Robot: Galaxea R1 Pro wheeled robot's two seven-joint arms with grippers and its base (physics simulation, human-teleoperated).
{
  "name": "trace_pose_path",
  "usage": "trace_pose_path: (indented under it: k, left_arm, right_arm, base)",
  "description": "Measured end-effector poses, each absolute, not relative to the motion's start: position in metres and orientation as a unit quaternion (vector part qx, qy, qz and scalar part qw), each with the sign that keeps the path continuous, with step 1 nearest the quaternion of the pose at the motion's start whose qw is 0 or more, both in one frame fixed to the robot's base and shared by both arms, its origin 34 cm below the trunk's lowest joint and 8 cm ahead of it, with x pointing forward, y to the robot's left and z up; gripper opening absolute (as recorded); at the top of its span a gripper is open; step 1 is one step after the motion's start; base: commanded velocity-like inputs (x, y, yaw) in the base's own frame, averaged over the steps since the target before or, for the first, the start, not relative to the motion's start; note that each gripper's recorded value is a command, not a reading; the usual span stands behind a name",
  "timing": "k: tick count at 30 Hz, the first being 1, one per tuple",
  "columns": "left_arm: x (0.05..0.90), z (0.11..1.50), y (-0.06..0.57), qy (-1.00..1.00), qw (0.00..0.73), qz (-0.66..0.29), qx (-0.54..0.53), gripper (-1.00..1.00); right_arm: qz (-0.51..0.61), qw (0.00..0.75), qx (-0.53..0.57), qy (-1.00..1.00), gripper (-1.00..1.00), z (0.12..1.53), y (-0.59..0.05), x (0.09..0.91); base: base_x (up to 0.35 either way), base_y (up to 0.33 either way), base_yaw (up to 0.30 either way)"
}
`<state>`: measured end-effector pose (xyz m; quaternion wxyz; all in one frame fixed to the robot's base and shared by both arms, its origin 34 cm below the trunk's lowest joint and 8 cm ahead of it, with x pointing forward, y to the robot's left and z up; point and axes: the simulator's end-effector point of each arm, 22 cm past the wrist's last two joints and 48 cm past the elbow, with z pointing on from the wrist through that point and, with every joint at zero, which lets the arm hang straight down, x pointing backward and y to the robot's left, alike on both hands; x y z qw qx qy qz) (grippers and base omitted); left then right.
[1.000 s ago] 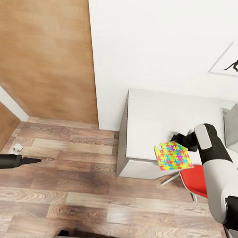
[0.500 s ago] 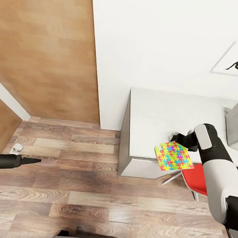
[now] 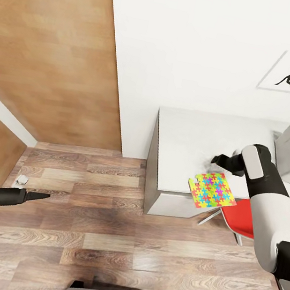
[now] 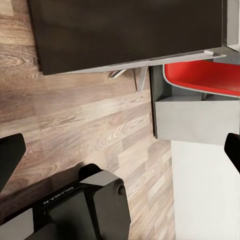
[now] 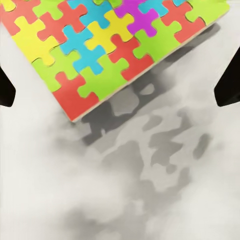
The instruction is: Put all the toys in the child's room - the three board games (two on the bed and one on the table), the two jigsaw puzzles on the table, and the tennis ball on the table - inside the toy box on the table in the child's room.
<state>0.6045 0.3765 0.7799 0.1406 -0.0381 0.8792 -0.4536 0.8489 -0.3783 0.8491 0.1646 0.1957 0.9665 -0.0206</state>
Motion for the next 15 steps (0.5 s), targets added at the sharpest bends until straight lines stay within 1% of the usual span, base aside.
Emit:
trace_pose_path:
  k: [5, 15]
  left_arm:
    - [0.604, 0.78, 0.376, 0.879, 0.14, -0.454, -0.038, 1.0]
    - [0.603, 0.78, 0.378, 0.88, 0.14, -0.452, -0.039, 1.0]
  right_arm:
    - [-0.018, 0.181, 0.193, 0.964, 1.0, 0.86, -0.377, 0.857]
    - [-0.016, 0.189, 0.194, 0.963, 1.0, 0.866, -0.379, 0.86]
  base:
    - [0.0, 0.0, 0.0]
    - [0.0, 0.0, 0.0]
